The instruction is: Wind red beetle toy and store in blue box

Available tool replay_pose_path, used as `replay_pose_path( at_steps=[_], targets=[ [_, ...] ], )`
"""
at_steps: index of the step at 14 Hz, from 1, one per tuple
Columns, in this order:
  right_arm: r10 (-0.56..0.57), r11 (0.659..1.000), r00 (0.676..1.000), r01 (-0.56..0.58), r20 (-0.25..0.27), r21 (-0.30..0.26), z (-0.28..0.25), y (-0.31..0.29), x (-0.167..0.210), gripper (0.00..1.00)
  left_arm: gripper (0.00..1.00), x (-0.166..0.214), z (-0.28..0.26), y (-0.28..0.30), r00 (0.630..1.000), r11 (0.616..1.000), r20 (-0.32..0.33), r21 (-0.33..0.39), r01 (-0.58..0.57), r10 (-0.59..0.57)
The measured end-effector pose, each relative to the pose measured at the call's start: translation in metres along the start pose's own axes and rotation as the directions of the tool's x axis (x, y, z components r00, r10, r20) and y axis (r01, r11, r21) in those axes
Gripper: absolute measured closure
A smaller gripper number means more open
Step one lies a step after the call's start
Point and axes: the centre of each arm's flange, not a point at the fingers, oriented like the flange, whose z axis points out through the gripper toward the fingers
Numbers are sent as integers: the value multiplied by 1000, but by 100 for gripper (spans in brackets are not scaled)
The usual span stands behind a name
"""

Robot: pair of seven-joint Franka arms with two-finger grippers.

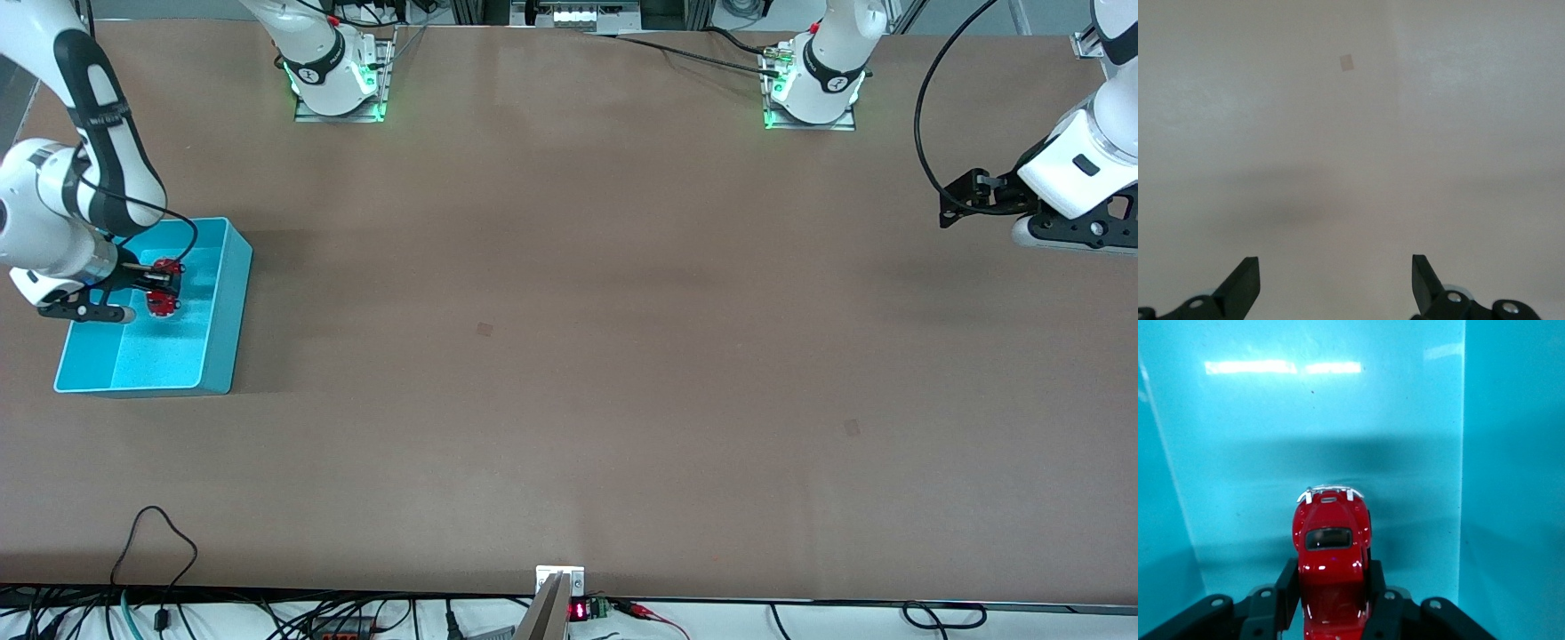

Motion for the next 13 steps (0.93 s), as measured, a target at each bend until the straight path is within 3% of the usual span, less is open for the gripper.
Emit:
replay_pose_path(
  at_steps=[2,5,8,10,13],
  targets=[
    [0,1000,1000,0,15,2,10,0,-1,56,0,0,0,0,1000,1000,0,0,0,0],
    [-1,1000,1000,1,15,2,10,0,0,47,0,0,0,1,1000,1000,0,0,-2,2],
    [-3,1000,1000,3,4,0,5,0,2,18,0,0,0,1,1000,1000,0,0,-2,2],
    [-20,1000,999,19,-34,-5,-14,-4,10,0,0,0,0,1,1000,1000,0,0,-2,2],
    [-62,998,990,61,-130,-15,-73,-26,23,0,0,0,0,1,1000,1000,1,0,-2,2]
  ],
)
